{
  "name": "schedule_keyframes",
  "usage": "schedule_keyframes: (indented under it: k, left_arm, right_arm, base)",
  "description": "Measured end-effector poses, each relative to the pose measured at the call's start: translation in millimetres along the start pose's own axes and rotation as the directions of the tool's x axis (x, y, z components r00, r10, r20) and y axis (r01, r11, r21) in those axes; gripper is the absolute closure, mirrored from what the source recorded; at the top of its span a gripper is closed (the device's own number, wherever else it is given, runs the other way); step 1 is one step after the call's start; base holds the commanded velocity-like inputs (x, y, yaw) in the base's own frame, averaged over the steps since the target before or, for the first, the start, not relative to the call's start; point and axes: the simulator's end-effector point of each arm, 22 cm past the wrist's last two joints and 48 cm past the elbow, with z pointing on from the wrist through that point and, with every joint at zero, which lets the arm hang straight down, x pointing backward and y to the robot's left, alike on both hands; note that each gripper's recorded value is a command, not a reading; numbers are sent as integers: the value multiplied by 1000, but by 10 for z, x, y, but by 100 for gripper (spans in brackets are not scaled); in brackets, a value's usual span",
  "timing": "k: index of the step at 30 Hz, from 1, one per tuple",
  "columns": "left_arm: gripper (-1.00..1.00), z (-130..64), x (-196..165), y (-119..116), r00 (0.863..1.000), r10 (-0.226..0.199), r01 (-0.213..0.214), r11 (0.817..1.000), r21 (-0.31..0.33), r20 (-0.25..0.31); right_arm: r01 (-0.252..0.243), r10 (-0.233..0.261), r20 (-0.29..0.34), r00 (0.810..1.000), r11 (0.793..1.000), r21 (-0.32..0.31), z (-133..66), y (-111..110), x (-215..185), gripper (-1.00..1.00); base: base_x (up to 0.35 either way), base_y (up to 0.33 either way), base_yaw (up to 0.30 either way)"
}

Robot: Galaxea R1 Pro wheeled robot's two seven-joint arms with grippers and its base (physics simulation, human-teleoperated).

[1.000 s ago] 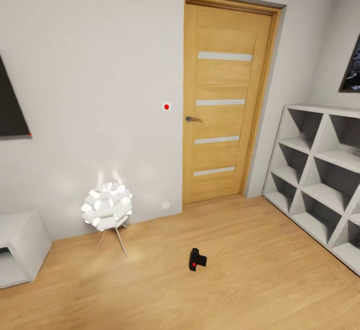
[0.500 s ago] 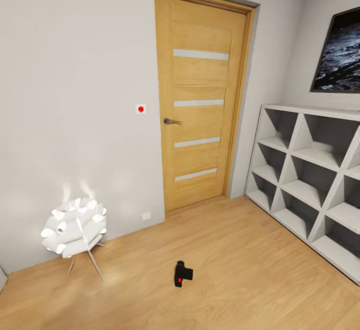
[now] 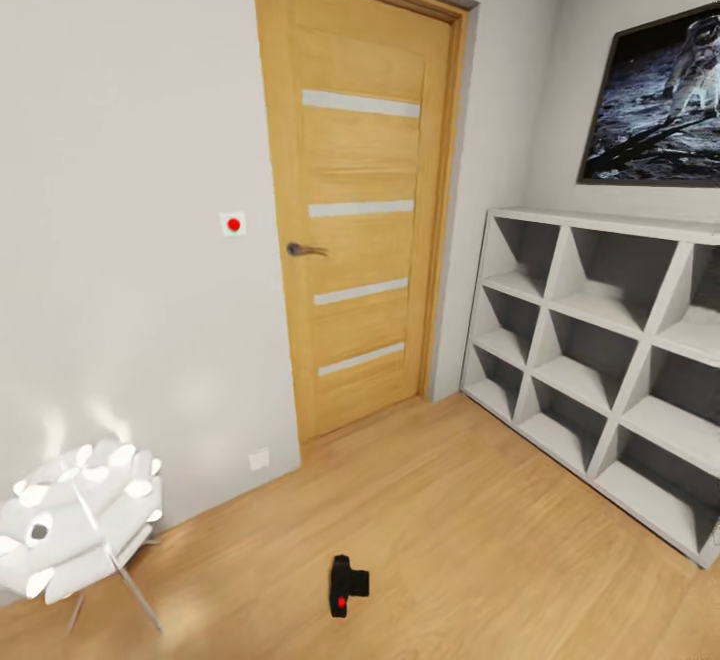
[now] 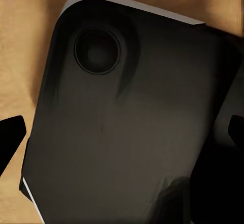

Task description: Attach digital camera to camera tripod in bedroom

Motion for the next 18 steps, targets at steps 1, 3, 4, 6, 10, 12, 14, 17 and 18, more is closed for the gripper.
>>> schedule_keyframes:
  k: [1, 3, 4, 6, 10, 12, 14, 17, 18]
  left_arm:
    - [-100, 0, 0, 0, 1000, -1, 1, 1000, 0, 0]
    - [-100, 0, -2, 2, 1000, -3, 3, 1000, 0, 0]
    - [-100, 0, -2, 2, 1000, -4, 4, 1000, -1, 0]
    - [-100, 0, -2, 2, 1000, -5, 5, 1000, -1, 0]
    - [-100, 0, -2, 2, 1000, -8, 8, 1000, -1, 0]
    - [-100, 1, -6, 2, 1000, -9, 9, 1000, -1, 1]
    - [-100, 1, -7, 2, 1000, -9, 9, 1000, -1, 2]
    - [-100, 1, -8, 2, 1000, -9, 9, 1000, -1, 2]
    - [-100, 1, -8, 2, 1000, -9, 9, 1000, -1, 2]
  right_arm:
    - [0, 0, 0, 1000, 1000, 0, 0, 0, 0, -100]
    - [0, 0, 0, 1000, 1000, 0, 0, -2, 0, -100]
    - [-1, 1, 0, 1000, 1000, 0, 0, -4, 0, -100]
    - [0, 0, 0, 1000, 1000, 1, 0, -7, 1, -100]
    - [0, 0, 0, 1000, 1000, 1, -1, -11, 2, -100]
    - [0, 0, -1, 1000, 1000, 1, 0, -11, 2, -100]
    - [0, 0, -1, 1000, 1000, 1, 0, -11, 2, -100]
    - [0, 0, -1, 1000, 1000, 1, 1, -8, 1, -100]
    - [0, 0, -1, 1000, 1000, 1, 1, -7, 1, -100]
  base:
    - [282, 199, -260]
    - [267, 212, -260]
    - [252, 227, -260]
    - [233, 245, -260]
    - [197, 278, -259]
    - [170, 306, -258]
    - [153, 315, -257]
    - [95, 244, -225]
    - [44, 121, -123]
